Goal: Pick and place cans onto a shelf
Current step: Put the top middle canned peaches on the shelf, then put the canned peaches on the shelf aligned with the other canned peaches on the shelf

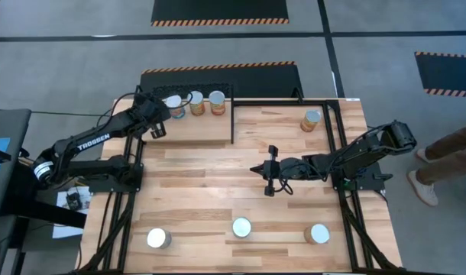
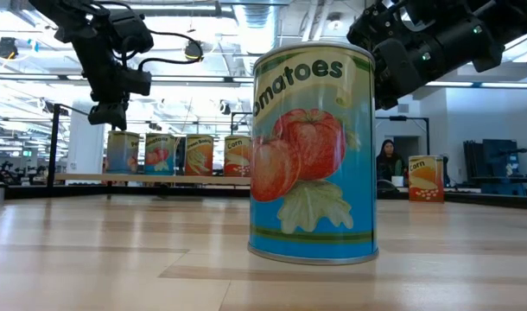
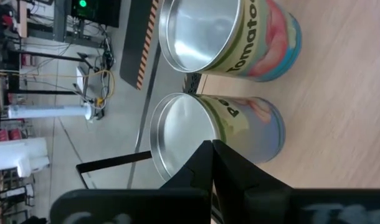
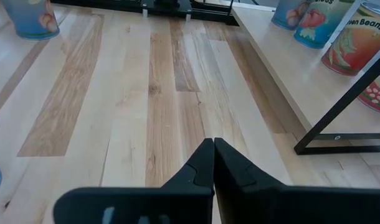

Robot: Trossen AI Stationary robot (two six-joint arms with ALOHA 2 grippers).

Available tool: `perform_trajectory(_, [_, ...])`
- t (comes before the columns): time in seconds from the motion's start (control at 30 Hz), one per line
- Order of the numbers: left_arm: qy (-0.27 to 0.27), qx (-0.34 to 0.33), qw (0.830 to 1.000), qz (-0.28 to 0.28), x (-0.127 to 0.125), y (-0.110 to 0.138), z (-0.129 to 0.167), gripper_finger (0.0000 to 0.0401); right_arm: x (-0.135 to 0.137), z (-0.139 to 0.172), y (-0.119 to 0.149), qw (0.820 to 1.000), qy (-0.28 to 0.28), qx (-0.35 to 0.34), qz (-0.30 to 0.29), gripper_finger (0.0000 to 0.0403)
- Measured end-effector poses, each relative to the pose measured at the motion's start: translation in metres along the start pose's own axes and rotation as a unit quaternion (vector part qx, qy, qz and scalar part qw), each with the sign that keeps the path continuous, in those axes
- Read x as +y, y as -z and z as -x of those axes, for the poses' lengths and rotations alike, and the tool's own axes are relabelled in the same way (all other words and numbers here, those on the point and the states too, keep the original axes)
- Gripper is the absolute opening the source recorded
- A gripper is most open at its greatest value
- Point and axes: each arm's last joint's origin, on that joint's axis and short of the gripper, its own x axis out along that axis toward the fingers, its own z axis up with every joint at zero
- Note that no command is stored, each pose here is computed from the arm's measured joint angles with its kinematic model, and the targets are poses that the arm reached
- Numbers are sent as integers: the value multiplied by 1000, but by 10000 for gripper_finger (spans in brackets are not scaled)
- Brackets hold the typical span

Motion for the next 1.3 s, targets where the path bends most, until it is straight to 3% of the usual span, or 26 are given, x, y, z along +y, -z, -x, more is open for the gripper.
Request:
perform_trajectory(0.13, [3, -10, 1000, -3, 1, -3, 4, 0, 0, 0, 0, 1000, 0, 0, 0, 20])
perform_trajectory(0.33, [63, -34, 997, -7, -3, -6, 8, 0, 0, 0, 0, 1000, 0, 0, 0, 17])
perform_trajectory(0.63, [55, 1, 998, -20, -7, -9, -1, 0, 0, 0, 0, 1000, 0, 0, 0, 19])
perform_trajectory(0.87, [8, 16, 999, -27, -4, -13, -6, 0, 0, 0, 0, 1000, 0, 0, 0, 19])
perform_trajectory(1.13, [9, 16, 1000, -26, -3, -14, -4, 0, 0, 0, 0, 1000, 0, 0, 0, 18])
perform_trajectory(1.3, [35, -14, 999, 10, 2, -23, 10, 0, 0, 0, 0, 1000, 1, 0, 0, 18])
